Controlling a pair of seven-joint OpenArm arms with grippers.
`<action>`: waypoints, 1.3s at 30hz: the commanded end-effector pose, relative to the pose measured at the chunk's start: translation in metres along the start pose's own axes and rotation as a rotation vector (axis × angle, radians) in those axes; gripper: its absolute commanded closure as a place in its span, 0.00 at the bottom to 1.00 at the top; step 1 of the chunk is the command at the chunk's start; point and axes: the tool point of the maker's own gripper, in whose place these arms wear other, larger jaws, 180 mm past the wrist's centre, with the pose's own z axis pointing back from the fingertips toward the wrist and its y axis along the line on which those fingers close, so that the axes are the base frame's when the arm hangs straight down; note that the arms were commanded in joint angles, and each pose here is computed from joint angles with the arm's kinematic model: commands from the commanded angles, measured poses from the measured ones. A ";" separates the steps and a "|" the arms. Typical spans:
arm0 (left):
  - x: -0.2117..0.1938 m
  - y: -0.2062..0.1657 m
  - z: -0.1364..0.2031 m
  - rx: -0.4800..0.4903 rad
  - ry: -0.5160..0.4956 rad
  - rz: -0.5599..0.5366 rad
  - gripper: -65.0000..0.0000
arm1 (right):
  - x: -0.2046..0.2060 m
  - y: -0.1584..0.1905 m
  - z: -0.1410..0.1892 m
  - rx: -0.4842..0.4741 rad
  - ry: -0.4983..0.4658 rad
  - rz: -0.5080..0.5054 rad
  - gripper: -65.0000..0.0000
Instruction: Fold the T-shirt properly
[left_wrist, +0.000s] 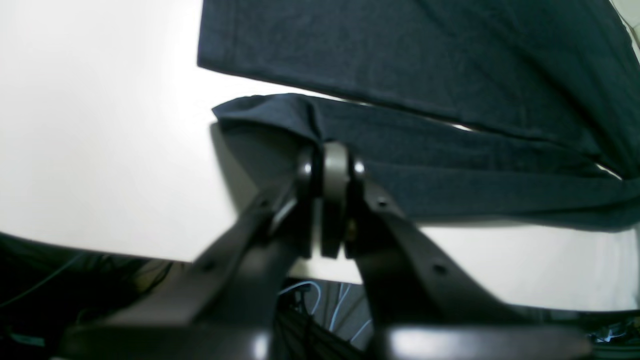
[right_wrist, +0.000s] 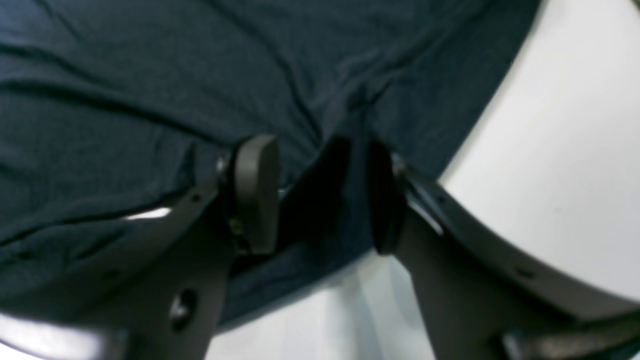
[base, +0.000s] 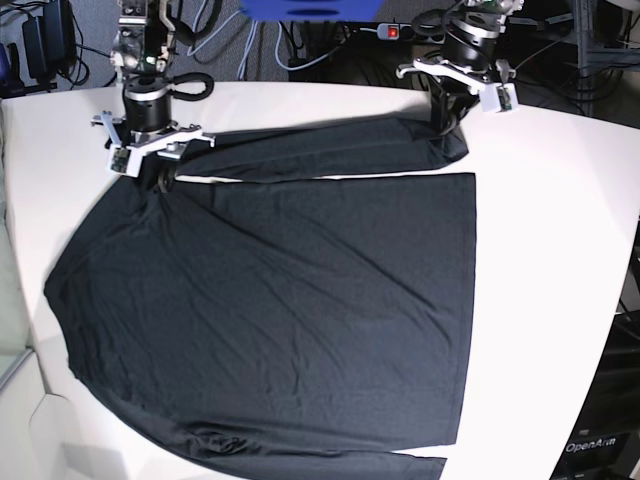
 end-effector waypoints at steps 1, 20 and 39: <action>0.007 -0.003 0.002 -0.014 -0.031 0.000 1.00 | 0.015 -0.001 -0.001 -0.001 -0.053 0.007 0.55; 0.008 -0.003 0.002 -0.013 -0.032 0.000 1.00 | -0.003 -0.004 -0.005 -0.010 -0.005 0.007 0.55; 0.009 -0.004 0.002 -0.015 -0.038 0.003 1.00 | -0.011 -0.009 -0.006 -0.017 0.065 0.081 1.00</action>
